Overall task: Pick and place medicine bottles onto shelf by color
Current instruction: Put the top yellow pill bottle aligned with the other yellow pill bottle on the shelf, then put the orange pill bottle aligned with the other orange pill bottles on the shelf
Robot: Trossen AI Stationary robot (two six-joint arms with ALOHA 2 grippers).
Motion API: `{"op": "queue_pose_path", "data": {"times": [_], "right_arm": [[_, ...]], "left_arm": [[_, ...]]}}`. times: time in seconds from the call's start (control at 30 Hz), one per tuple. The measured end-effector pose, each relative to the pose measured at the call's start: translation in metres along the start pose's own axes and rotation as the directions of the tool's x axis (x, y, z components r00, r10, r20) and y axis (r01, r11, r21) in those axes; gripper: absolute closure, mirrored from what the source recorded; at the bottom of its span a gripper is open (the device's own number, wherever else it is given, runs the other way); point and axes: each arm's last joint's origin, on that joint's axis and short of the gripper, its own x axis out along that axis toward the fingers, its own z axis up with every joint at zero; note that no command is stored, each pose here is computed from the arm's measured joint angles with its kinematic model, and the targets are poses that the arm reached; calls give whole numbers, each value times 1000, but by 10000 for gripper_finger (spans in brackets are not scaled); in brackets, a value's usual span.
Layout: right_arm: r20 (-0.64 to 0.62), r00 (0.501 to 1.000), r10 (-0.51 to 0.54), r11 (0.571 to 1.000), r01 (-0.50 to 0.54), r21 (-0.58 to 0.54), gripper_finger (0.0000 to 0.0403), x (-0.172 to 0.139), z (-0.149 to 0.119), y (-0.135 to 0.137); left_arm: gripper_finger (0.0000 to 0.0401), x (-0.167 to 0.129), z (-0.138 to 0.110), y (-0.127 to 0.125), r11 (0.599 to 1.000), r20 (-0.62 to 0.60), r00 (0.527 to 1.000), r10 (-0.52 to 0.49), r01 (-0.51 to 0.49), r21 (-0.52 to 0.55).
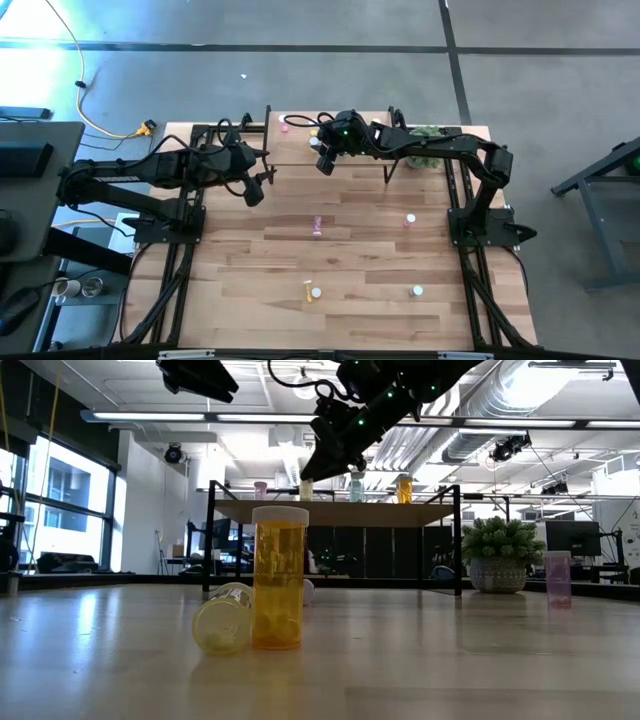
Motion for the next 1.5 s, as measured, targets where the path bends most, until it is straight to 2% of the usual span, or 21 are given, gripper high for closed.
{"op": "queue_pose_path", "data": {"times": [0.27, 0.57, 0.73, 1.07, 1.5], "right_arm": [[-2, 1000, -17, 1000, 17, 0, 251, 0, 0, 0], [-1, 1000, -8, 1000, 8, -29, 249, 0, 0, 5], [-10, 999, -48, 998, 48, -38, 249, -1, 1, 7], [8, 998, -55, 998, 55, -35, 249, -7, 16, 5], [24, 998, -52, 998, 53, -38, 249, -14, 20, 9]], "left_arm": [[172, 0, 0, 0, 1000, 0, 1000, 0, 0, 0], [172, 0, 0, 0, 1000, 0, 1000, 0, 0, 0], [172, 0, 0, 0, 1000, 0, 1000, 0, 0, 0], [171, 0, 0, 0, 1000, 0, 1000, 0, 0, 0], [171, 0, -1, 0, 1000, -7, 1000, -1, 1, 3]]}}
